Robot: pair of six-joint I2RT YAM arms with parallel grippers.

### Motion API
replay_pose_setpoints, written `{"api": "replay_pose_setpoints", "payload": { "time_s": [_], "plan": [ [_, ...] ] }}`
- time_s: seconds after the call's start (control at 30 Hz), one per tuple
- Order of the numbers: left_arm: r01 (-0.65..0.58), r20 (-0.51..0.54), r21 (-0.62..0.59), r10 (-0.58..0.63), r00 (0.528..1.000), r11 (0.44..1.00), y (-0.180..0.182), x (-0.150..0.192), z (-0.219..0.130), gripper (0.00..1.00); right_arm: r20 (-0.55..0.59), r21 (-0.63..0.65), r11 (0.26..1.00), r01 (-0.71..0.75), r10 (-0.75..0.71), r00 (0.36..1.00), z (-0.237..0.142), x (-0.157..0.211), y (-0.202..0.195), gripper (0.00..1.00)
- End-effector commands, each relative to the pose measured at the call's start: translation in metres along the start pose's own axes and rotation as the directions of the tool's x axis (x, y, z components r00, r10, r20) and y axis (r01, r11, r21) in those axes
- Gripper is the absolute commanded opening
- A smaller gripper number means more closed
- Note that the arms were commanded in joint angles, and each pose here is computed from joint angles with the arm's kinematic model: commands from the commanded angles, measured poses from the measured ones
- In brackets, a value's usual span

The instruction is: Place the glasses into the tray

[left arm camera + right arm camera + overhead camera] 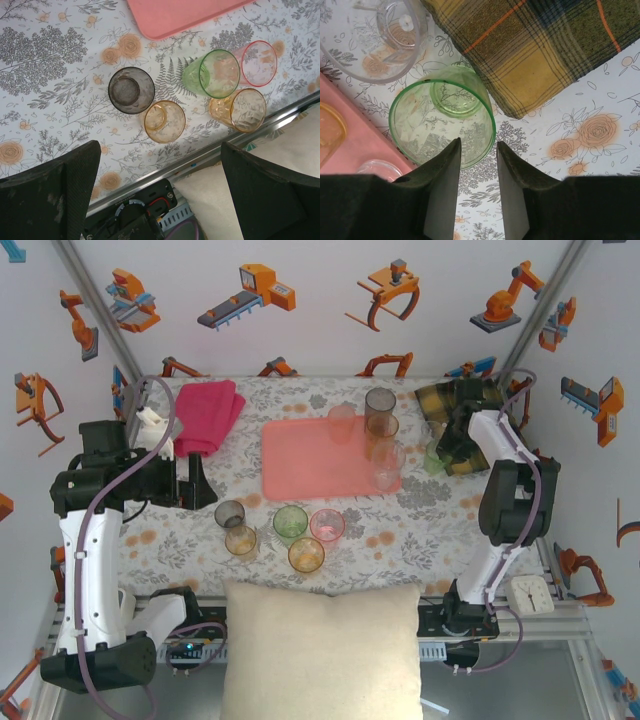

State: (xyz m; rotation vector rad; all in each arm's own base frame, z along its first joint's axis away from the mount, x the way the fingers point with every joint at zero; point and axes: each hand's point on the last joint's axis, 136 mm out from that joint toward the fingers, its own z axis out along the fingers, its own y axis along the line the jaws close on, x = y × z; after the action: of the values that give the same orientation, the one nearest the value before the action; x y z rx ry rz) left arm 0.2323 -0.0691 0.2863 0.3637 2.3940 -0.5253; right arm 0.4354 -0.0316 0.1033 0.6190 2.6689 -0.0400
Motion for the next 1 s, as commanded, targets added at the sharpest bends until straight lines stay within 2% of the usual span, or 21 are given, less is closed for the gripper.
{"api": "replay_pose_setpoints", "payload": {
  "time_s": [0.0,0.2,0.57,0.97],
  "plan": [
    [-0.001,0.000,0.004,0.001,1.000,1.000,0.001,0.001,0.001,0.97,0.032,0.016,1.000,-0.014,0.014,0.999,0.000,-0.012,-0.003,0.32],
    [0.003,0.002,0.009,-0.003,1.000,1.000,0.000,0.001,0.001,0.97,0.029,0.018,1.000,-0.005,0.004,1.000,-0.002,-0.009,-0.005,0.17],
    [-0.001,0.013,0.014,0.001,1.000,1.000,-0.002,0.001,-0.001,0.97,0.033,0.031,0.999,0.017,-0.018,0.999,-0.010,-0.007,-0.009,0.00],
    [-0.010,0.034,0.028,0.009,0.999,1.000,-0.007,-0.003,-0.006,0.97,0.107,0.004,1.000,0.026,-0.026,0.994,-0.061,-0.013,-0.012,0.00]
  ]
}}
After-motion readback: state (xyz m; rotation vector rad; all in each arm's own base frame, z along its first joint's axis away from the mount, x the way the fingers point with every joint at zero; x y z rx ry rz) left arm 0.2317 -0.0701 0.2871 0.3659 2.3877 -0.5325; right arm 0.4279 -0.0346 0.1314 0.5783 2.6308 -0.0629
